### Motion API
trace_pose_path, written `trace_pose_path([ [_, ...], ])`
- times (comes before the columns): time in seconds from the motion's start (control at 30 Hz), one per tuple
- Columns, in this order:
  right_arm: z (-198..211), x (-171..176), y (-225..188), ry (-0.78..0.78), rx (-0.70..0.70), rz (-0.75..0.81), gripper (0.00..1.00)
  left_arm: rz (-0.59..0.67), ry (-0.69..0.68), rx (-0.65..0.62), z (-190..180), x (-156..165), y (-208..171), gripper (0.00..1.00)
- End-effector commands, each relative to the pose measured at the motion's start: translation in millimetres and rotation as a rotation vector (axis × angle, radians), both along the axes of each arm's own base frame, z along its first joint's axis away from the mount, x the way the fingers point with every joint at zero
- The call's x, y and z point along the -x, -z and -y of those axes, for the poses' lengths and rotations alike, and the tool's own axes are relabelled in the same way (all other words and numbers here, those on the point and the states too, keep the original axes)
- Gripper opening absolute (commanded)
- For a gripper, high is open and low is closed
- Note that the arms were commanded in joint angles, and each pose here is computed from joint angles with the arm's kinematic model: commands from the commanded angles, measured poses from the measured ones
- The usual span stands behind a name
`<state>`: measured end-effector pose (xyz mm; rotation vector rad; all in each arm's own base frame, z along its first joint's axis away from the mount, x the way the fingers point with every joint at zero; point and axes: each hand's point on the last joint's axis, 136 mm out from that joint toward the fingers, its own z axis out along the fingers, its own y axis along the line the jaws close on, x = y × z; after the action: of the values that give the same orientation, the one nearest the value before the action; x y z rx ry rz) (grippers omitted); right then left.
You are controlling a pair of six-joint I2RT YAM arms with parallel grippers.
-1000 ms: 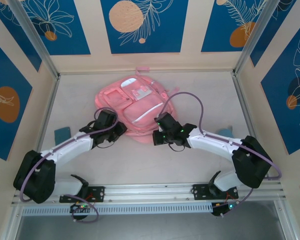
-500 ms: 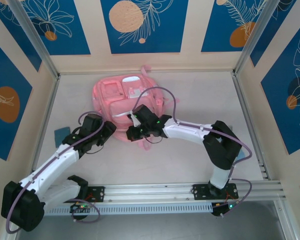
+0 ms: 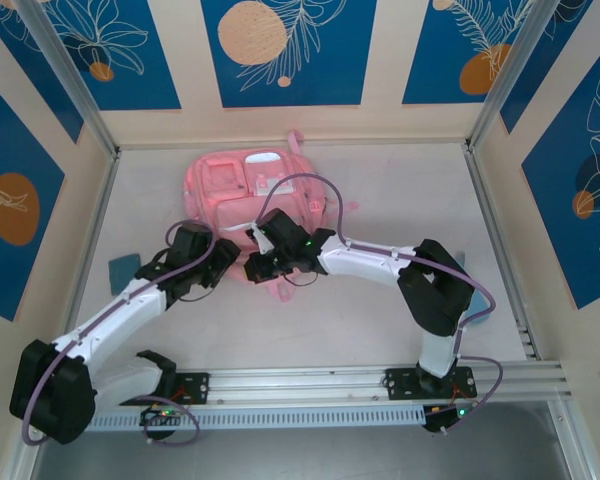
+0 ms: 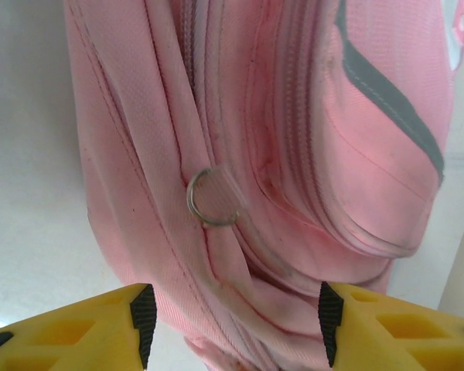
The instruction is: Pack the student bag
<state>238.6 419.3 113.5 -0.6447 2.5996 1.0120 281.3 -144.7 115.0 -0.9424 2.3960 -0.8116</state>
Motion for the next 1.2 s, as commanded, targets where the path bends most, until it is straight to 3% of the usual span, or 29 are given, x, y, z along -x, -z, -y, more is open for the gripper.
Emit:
trace_pose_path([
  [0.0,-5,13,-25,-0.048,-0.046,0.035,0.00,-0.002,-0.013,0.028,4,-10,-3,0.52],
  [0.07,-1,14,-23,-0.038,-0.023,0.044,0.00,-0.008,-0.014,0.013,3,-11,0,0.44],
  [0.2,17,13,-12,0.008,0.050,0.067,0.00,-0.005,0.006,-0.078,-6,-11,5,0.17],
  [0.37,47,9,-3,0.066,0.130,0.111,0.00,-0.005,0.009,-0.155,-18,-9,5,0.10],
  [0.6,109,-16,15,0.225,0.344,0.168,0.00,-0.002,0.015,-0.173,-21,-6,3,0.10],
  [0.77,128,-27,13,0.309,0.334,0.117,0.00,-0.004,0.026,-0.185,-22,-2,1,0.10],
  [0.87,115,-23,4,0.265,0.249,0.101,0.00,-0.013,0.029,-0.197,-25,2,0,0.14],
  [1.07,55,3,-21,0.038,0.015,0.056,0.00,-0.008,0.017,-0.238,-39,16,-13,0.43],
  [1.17,27,11,-33,-0.043,-0.027,0.063,0.00,-0.009,0.004,-0.250,-45,24,-19,0.49],
])
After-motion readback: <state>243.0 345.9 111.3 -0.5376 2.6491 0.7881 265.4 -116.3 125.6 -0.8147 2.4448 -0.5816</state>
